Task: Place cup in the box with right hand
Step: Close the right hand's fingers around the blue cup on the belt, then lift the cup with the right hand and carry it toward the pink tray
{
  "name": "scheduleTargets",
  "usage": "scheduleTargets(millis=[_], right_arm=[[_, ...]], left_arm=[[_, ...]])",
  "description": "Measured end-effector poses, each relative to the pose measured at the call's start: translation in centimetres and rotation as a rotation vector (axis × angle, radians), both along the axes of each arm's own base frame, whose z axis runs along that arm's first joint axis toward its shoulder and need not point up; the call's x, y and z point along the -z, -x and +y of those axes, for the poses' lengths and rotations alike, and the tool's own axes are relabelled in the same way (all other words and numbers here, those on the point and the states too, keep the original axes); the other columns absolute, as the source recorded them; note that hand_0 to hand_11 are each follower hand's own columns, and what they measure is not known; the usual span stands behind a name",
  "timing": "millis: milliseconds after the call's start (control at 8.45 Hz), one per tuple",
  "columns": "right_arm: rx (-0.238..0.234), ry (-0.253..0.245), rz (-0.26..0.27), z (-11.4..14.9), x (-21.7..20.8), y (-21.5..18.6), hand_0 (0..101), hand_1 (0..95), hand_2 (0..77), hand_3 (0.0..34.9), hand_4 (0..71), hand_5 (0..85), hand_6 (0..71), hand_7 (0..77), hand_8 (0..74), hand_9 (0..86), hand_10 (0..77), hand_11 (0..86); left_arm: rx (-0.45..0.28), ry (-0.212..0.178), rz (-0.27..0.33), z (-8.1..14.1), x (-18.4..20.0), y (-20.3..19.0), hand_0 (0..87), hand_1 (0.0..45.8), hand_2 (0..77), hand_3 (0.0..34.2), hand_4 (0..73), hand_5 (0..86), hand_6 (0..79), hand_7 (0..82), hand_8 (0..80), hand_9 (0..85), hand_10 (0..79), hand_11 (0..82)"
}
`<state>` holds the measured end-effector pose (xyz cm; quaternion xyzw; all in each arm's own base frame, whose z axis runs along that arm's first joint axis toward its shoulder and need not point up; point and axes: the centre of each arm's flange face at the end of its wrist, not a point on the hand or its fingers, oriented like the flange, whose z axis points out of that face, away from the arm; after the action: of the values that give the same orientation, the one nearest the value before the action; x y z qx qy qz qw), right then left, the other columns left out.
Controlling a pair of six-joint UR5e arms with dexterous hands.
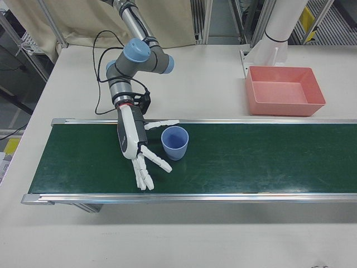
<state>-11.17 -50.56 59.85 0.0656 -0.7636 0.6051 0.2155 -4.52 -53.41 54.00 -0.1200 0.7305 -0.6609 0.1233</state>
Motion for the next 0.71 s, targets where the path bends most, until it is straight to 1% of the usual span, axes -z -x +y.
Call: scheduleTargets(millis=[118,237,355,473,591,710], right_arm=[[0.002,0.0,-0.005,0.0,0.0,0.2,44,9.8,12.5,0.0,10.4,3.3,2.7,10.9,0.5,4.4,1.1,3.3],[-0.002,-0.003,-0.011,0.0,0.2,0.1,45,4.9,7.1,0.0,14.2,3.3,4.4,10.9,0.5,4.4,1.1,3.3],[-0.004,-0.004,-0.019,0.0,0.3,0.1,45,15.3,8.2,0.0,16.9,8.7,7.6,24.0,4.4,11.4,6.5,12.0],[-0.004,-0.003,-0.026,0.0,0.3,0.0,64,24.0,26.2,0.0,24.0,19.1,32.2,45.8,16.4,20.7,29.5,34.4],[-0.014,-0.002,-0.043,-0.2,0.4,-0.6,64,24.0,26.2,0.0,24.0,19.1,32.2,45.8,30.0,33.3,29.5,34.4],[-0.04,-0.015,-0.066,-0.3,1.3,-2.2,63,23.5,30.0,0.2,24.5,20.2,38.2,55.6,41.5,44.7,38.2,44.2]], left_arm=[[0.0,0.0,0.0,0.0,0.0,0.0,0.0,0.5,0.5,0.0,1.1,0.5,0.0,0.5,0.0,0.0,0.0,0.0],[0.0,0.0,0.0,0.0,0.0,0.0,0.0,0.5,0.5,0.0,1.1,0.5,0.0,0.5,0.0,0.0,0.0,0.0],[0.0,0.0,0.0,0.0,0.0,0.0,0.0,0.5,0.5,0.0,1.1,0.5,0.5,0.5,0.0,0.0,0.0,0.0],[0.0,0.0,0.0,0.0,0.0,0.0,0.0,0.5,0.5,0.0,1.1,0.5,0.5,0.5,0.0,0.0,0.0,0.0],[0.0,0.001,0.0,0.0,-0.1,0.0,0.0,0.5,0.5,0.0,1.1,0.0,0.5,0.5,0.0,0.0,0.0,0.0],[0.0,0.002,0.0,0.0,-0.1,0.0,0.0,0.5,0.5,0.0,1.1,0.0,0.5,0.5,0.0,0.0,0.0,0.0]])
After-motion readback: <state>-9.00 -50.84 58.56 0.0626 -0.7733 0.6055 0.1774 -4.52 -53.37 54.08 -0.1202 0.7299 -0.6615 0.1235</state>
